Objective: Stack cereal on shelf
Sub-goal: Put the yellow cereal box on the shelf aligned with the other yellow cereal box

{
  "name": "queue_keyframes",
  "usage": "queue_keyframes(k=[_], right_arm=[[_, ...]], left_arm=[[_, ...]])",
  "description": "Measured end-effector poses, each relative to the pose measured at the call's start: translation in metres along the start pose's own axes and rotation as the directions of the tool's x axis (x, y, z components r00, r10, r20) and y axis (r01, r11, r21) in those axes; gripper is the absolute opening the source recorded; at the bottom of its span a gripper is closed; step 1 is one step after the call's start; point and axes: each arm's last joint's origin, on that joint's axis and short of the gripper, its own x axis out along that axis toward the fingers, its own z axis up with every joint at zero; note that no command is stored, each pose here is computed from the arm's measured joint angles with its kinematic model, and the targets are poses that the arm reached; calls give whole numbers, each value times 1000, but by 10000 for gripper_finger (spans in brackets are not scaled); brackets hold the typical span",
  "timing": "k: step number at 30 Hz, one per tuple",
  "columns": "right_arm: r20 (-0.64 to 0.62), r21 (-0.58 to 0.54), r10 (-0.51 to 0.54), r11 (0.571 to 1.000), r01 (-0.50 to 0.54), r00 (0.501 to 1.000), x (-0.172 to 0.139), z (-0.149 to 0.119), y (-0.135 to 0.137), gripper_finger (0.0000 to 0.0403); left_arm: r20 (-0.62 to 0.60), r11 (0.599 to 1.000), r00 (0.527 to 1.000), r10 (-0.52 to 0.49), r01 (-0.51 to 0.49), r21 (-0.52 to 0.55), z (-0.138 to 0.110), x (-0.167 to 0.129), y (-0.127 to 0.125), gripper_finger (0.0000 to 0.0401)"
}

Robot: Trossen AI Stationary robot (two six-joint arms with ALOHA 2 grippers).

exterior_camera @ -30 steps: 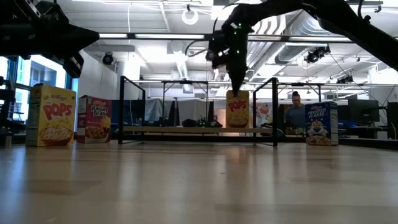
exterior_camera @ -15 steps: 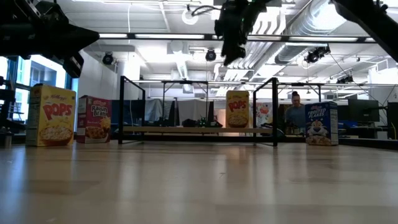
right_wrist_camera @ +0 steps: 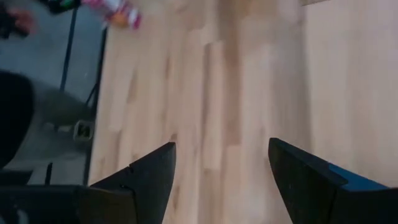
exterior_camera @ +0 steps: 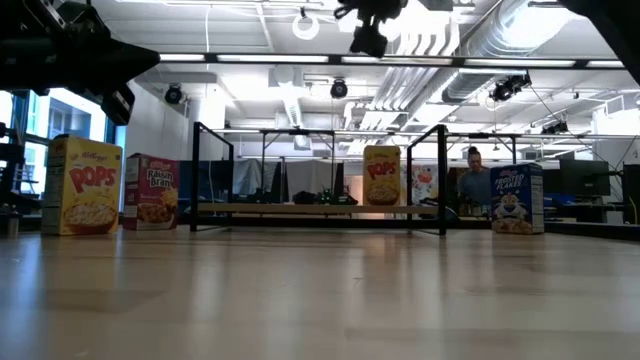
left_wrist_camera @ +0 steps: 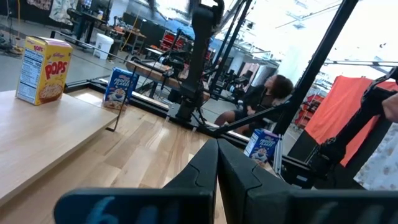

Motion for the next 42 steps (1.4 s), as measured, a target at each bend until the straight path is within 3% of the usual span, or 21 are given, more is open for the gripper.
queue_keyframes(k=[7,23,26,30,32,34,36,39,42], right_arm=[[-10,-38,14,999,-15,1000,-7,-4,27,250],[67,-105,-49,993,56,997,-37,-16,69,250],[103,-103,-50,993,61,993,-30,-33,69,250],[198,27,-61,998,57,978,-11,-90,66,250],[326,92,-67,995,39,943,-9,-118,70,250],[479,123,-64,992,5,875,-5,-140,76,250],[626,139,-64,990,-30,777,0,-159,81,250],[815,114,-61,992,-56,576,5,-179,85,250],[891,148,-99,986,-78,443,14,-194,83,250]], left_arm=[[0,1000,1000,0,0,0,0,0,0,0],[1,1000,1000,0,0,0,0,0,0,0],[1,1000,1000,0,0,0,0,0,0,0],[1,1000,1000,0,0,-1,0,0,0,0],[1,1000,1000,0,0,-1,0,0,0,0],[1,1000,1000,0,0,0,0,0,0,0],[2,1000,1000,0,0,-7,0,0,0,0],[16,998,1000,-6,7,-63,2,0,-1,0],[75,987,997,-27,38,-153,7,0,-3,0]])
